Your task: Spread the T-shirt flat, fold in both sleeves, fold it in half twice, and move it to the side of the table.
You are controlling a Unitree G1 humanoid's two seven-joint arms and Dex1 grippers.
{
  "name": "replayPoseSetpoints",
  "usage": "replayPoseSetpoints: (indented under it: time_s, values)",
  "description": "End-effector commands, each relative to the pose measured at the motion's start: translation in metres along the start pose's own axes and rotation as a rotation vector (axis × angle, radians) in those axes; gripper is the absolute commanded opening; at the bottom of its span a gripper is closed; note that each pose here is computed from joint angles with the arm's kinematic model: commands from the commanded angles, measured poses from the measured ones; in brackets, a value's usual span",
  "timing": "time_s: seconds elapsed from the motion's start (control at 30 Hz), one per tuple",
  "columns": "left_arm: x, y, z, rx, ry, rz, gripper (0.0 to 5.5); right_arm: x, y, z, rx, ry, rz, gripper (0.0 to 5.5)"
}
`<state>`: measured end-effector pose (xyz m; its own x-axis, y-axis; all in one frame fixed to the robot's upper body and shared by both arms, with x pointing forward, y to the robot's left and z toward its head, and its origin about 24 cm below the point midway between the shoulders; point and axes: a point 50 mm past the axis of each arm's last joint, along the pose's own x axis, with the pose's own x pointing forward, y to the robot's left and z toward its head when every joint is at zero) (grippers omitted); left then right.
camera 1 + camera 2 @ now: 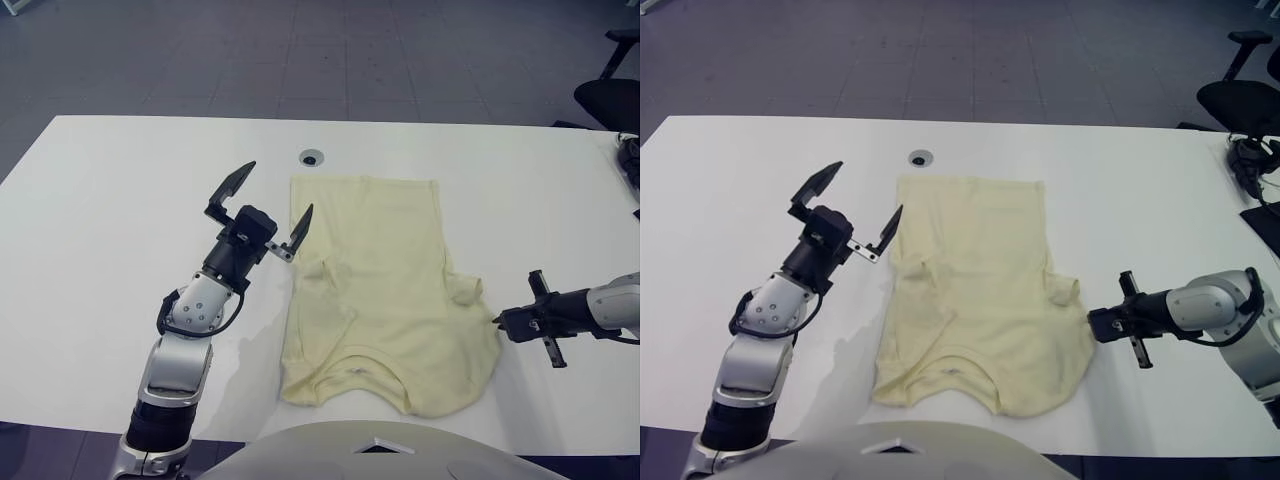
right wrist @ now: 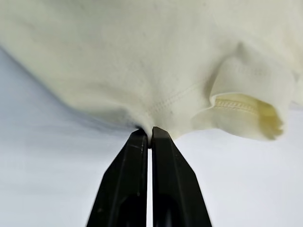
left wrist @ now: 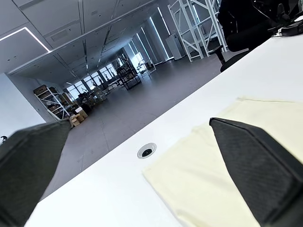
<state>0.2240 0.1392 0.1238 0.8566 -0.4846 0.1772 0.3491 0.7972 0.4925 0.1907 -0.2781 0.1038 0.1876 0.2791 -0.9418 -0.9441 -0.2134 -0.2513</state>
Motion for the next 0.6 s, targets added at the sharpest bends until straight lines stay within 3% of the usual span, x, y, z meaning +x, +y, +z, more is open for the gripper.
replayPoseSetpoints:
  time_s: [0.03,0.3,0.6]
  values:
    - [-0.001,0.0,-0.002,0.022,0.009,-0.021,5.4,-0.011,-0.005,0.006,-0.05,0.012,-0.029,0.03]
    - [0.0,-0.003,-0.002,0.031,0.006,-0.045,5.4,-0.031,-0.024,0.045,-0.146,-0.194,-0.218,0.03]
    - [0.004,-0.008,-0.003,0.039,-0.015,-0.088,5.4,-0.012,-0.031,0.07,-0.219,-0.301,-0.196,0.03]
